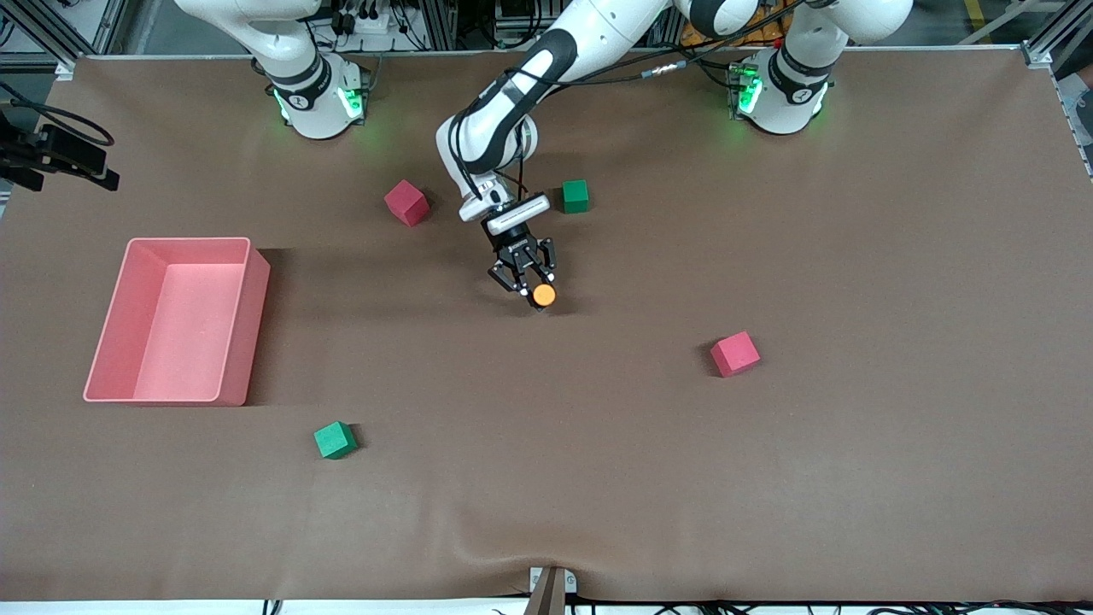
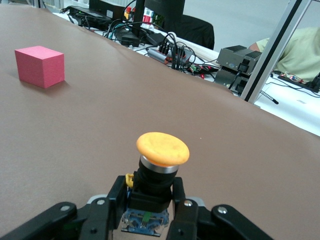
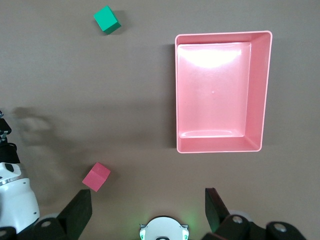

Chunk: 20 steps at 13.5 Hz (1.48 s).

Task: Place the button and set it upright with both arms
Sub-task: 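Lower the upright button onto the table with the left gripper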

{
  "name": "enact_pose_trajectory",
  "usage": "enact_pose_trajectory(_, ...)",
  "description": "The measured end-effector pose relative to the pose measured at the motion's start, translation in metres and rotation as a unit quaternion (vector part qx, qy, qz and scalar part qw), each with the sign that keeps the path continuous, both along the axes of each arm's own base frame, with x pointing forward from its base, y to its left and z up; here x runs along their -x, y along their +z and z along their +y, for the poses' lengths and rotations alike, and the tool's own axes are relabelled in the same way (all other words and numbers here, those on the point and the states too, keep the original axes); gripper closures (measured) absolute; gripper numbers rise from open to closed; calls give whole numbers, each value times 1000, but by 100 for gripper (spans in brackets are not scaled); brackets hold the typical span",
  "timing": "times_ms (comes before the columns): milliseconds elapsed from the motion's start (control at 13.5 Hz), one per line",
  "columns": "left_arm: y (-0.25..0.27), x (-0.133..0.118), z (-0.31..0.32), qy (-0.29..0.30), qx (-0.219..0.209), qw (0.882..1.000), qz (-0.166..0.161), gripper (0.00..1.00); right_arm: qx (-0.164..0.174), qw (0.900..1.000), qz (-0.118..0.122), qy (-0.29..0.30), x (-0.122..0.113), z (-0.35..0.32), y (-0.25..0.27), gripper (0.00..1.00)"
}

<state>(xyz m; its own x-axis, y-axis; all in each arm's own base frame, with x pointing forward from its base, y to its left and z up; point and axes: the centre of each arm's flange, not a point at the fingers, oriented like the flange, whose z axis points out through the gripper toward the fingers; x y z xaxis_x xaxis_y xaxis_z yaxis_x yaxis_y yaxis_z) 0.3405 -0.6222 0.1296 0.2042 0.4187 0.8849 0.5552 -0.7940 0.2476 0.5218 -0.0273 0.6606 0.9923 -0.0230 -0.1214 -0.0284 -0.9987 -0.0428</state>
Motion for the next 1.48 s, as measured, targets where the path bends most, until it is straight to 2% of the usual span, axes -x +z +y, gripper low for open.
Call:
enact_pose_trajectory(665, -29, 9, 4, -15, -16, 1000, -13, 59, 0, 1000, 0, 1, 0, 1, 0, 0)
enact_pose_trajectory(1478, -38, 17, 2, -17, -9, 1000, -18, 56, 0, 1000, -3, 0, -1, 0, 1, 0)
